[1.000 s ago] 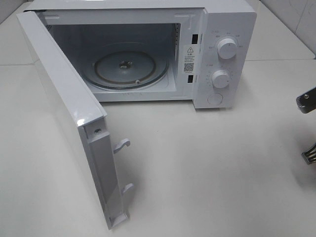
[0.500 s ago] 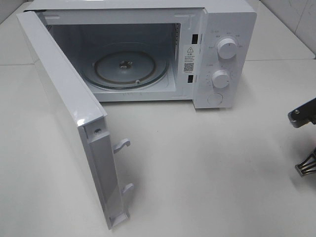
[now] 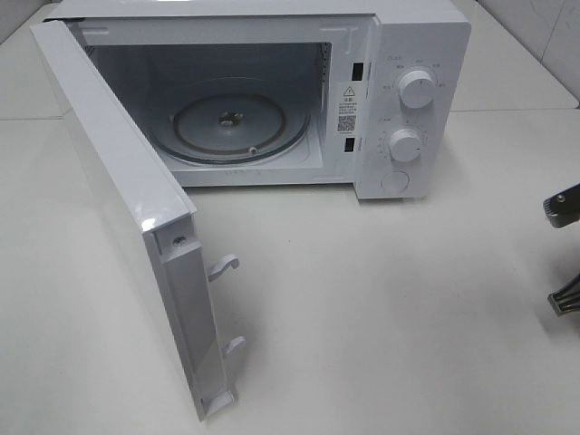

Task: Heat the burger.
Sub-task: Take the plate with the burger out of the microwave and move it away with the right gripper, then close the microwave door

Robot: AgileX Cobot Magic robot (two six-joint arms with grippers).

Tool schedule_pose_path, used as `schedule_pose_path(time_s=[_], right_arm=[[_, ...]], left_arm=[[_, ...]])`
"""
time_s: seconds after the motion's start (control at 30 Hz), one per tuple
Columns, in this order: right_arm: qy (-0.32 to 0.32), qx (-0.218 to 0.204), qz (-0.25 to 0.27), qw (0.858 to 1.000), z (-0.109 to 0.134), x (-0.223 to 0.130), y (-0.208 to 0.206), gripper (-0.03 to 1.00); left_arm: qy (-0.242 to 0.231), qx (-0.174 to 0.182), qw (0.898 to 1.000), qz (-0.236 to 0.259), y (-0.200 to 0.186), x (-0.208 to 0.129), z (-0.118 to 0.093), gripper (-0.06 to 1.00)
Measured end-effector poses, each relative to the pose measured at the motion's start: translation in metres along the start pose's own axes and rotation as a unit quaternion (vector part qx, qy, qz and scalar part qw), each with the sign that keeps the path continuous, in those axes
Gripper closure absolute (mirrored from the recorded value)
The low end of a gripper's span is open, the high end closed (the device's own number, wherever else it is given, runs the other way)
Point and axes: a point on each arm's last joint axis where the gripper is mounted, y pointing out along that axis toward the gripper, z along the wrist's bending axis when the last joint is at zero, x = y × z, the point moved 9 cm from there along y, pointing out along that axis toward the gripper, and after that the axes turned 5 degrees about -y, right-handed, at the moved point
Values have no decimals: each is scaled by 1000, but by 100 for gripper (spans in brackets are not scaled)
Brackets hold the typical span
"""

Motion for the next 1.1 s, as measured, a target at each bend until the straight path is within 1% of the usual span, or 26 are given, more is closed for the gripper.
schedule_pose_path(time_s=[0.1, 0.17, 0.2, 0.23, 0.27, 0.3, 0.33, 0.37, 0.43, 0.47, 0.53, 0.7, 0.73, 0.77, 0.83, 0.87, 0.9, 0.93, 0.97, 1.0, 1.03, 1.07, 1.1], right_arm=[[0, 1, -1, 1000, 0, 0, 0, 78], [-1, 5, -3, 1000, 2, 1, 0, 64], [-1, 5, -3, 1000, 2, 1, 0, 64], [-1, 5, -3, 1000, 2, 1, 0, 60], [3, 6, -2, 1000, 2, 1, 0, 51], [3, 6, -2, 1000, 2, 1, 0, 51], [8, 7, -2, 1000, 2, 1, 0, 47], [8, 7, -2, 1000, 2, 1, 0, 47], [44, 10, 0, 999, 0, 8, -2, 32], [44, 10, 0, 999, 0, 8, -2, 32], [78, 13, -2, 997, -3, 12, -7, 25], [95, 25, -8, 995, -6, 17, -21, 22], [100, 39, -6, 994, -5, 16, -30, 22], [100, 39, -6, 994, -5, 16, -30, 22], [96, 63, 8, 993, -2, 8, -44, 21], [96, 63, 8, 993, -2, 8, -44, 21], [85, 85, 20, 993, 2, 1, -55, 21], [85, 85, 20, 993, 2, 1, -55, 21], [85, 102, 29, 991, 6, -3, -62, 21], [88, 137, 38, 986, 15, -6, -74, 21], [88, 137, 38, 986, 15, -6, -74, 21], [103, 178, 35, 978, 25, -5, -88, 21], [108, 196, 27, 974, 28, -3, -96, 21]], left_arm=[[0, 0, 1000, 0, 0, 0, 0, -4], [0, 0, 1000, 0, 0, 0, 0, -4], [0, 0, 1000, 0, 0, 0, 0, -4], [0, 0, 1000, 0, 0, 0, 0, -4], [0, 0, 1000, 0, 0, 0, 0, -4], [0, 0, 1000, 0, 0, 0, 0, -4], [0, 0, 1000, 0, 0, 0, 0, -4], [0, 0, 1000, 0, 0, 0, 0, -4], [0, 0, 1000, 0, 0, 0, 0, -4], [0, 0, 1000, 0, 0, 0, 0, -4], [0, 0, 1000, 0, 0, 0, 0, -4], [0, 0, 1000, 0, 0, 0, 0, -4], [0, 0, 1000, 0, 0, 0, 0, -4], [0, 0, 1000, 0, 0, 0, 0, -4], [0, 0, 1000, 0, 0, 0, 0, -4], [0, 0, 1000, 0, 0, 0, 0, -4], [0, 0, 1000, 0, 0, 0, 0, -4], [0, 0, 1000, 0, 0, 0, 0, -4], [0, 0, 1000, 0, 0, 0, 0, -4], [0, 0, 1000, 0, 0, 0, 0, -4], [0, 0, 1000, 0, 0, 0, 0, -4], [0, 0, 1000, 0, 0, 0, 0, -4], [0, 0, 1000, 0, 0, 0, 0, -4]])
